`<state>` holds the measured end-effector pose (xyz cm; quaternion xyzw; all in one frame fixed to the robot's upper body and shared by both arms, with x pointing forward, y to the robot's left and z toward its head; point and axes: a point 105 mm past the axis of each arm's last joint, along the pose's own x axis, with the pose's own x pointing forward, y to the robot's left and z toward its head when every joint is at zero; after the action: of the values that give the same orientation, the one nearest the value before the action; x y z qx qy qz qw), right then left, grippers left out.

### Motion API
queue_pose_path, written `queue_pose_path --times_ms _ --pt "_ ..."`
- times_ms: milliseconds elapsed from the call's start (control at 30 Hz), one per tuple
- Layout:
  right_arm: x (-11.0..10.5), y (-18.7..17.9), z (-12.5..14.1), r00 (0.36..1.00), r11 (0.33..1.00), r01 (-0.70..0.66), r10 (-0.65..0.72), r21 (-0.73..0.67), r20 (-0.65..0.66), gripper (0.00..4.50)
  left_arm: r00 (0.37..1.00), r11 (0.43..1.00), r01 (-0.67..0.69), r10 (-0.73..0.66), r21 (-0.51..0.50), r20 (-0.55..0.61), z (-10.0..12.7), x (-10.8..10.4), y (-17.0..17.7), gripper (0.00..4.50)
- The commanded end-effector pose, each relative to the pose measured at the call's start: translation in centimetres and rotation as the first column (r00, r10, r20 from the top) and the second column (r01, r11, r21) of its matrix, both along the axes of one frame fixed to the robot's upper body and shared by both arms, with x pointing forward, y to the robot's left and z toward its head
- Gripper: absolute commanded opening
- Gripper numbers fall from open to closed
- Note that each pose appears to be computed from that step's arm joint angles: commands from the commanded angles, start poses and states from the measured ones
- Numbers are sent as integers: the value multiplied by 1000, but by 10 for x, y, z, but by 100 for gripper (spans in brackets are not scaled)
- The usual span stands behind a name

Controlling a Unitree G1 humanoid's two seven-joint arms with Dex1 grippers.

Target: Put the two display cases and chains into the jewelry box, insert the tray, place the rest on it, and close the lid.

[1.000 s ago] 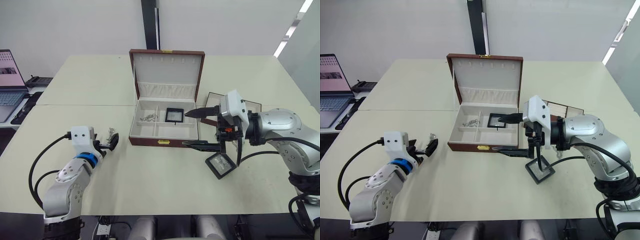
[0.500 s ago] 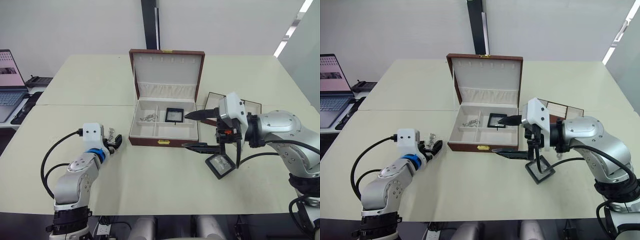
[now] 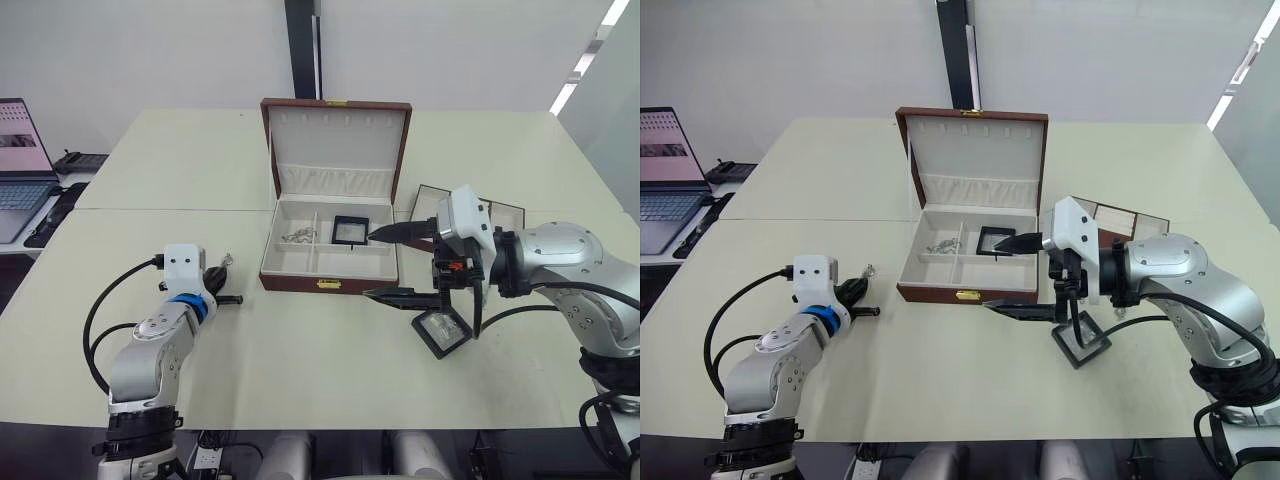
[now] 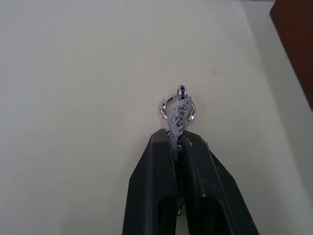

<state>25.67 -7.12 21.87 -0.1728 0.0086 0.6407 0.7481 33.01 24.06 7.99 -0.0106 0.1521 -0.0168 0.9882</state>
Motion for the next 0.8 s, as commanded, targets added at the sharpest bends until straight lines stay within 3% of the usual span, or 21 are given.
queue_pose_path --times_ms 33,167,333,500,667,800 --pt "-5 -1 10 999 1000 -4 4 11 51 450 994 998 57 -60 42 92 17 -3 -2 3" --pt "-5 0 10 999 1000 -4 3 12 51 450 981 996 70 -80 61 178 35 -8 3 3" --pt "-4 -1 9 999 1000 -3 2 14 50 450 923 951 251 -291 182 250 63 -23 -6 3" --pt "-2 -1 8 999 1000 4 -4 15 49 450 858 904 376 -423 205 291 100 -29 2 3" --pt "-2 -1 7 999 1000 8 -9 8 46 450 724 777 604 -627 176 286 139 -35 -20 3" --pt "0 -3 3 998 1000 28 -28 -14 50 450 628 665 729 -744 163 226 155 -36 -36 3"
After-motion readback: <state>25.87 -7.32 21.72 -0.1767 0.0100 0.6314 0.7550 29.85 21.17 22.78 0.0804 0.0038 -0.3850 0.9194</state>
